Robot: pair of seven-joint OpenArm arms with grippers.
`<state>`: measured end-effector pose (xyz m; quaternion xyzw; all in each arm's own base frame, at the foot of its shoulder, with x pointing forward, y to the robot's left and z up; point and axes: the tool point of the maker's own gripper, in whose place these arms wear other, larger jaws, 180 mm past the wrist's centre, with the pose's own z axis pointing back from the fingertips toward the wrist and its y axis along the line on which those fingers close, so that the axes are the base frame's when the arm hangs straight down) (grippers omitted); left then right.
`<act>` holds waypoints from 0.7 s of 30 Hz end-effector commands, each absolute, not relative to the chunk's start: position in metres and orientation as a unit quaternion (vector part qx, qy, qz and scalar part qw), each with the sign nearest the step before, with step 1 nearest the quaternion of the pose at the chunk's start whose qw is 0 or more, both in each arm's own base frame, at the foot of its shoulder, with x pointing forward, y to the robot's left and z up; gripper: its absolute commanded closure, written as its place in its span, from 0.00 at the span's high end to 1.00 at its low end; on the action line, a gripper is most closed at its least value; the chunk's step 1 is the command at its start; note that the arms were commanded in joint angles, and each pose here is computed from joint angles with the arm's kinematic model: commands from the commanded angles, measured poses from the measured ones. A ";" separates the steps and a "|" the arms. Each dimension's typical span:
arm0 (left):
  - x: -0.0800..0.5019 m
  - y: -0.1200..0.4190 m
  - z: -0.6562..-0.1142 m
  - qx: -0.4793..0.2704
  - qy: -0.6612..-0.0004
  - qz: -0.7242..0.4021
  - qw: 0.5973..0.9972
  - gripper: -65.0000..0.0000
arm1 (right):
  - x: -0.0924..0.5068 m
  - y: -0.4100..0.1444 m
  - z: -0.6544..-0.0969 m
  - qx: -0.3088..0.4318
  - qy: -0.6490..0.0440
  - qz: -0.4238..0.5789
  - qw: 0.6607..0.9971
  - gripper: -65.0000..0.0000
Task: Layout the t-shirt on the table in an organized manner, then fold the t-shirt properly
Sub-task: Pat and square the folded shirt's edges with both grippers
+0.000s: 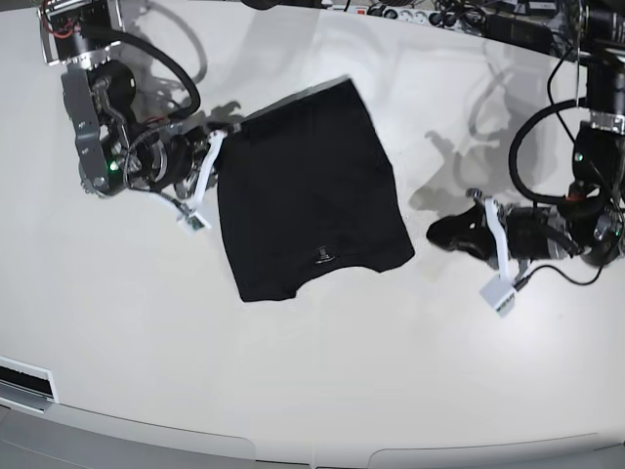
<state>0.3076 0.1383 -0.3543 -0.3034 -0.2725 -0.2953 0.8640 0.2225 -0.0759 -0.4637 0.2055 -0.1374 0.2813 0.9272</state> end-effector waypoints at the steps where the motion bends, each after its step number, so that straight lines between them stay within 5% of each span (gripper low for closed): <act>1: 0.316 0.140 -0.339 -0.308 -0.297 -0.296 0.854 0.00 | 0.216 -0.075 -0.459 0.211 -0.138 0.286 0.925 0.00; 10: 0.298 0.137 -0.348 -0.332 -0.282 -0.285 0.854 0.00 | 0.175 -0.053 -0.423 0.218 -0.179 0.288 0.915 0.00; 16: 0.294 0.127 -0.330 -0.389 -0.287 -0.268 0.833 0.00 | 0.201 -0.069 -0.398 0.147 -0.238 0.258 0.925 0.00; 21: 0.281 0.098 -0.304 -0.467 -0.283 -0.273 0.792 0.00 | 0.207 -0.046 -0.359 0.215 -0.292 0.276 0.890 0.00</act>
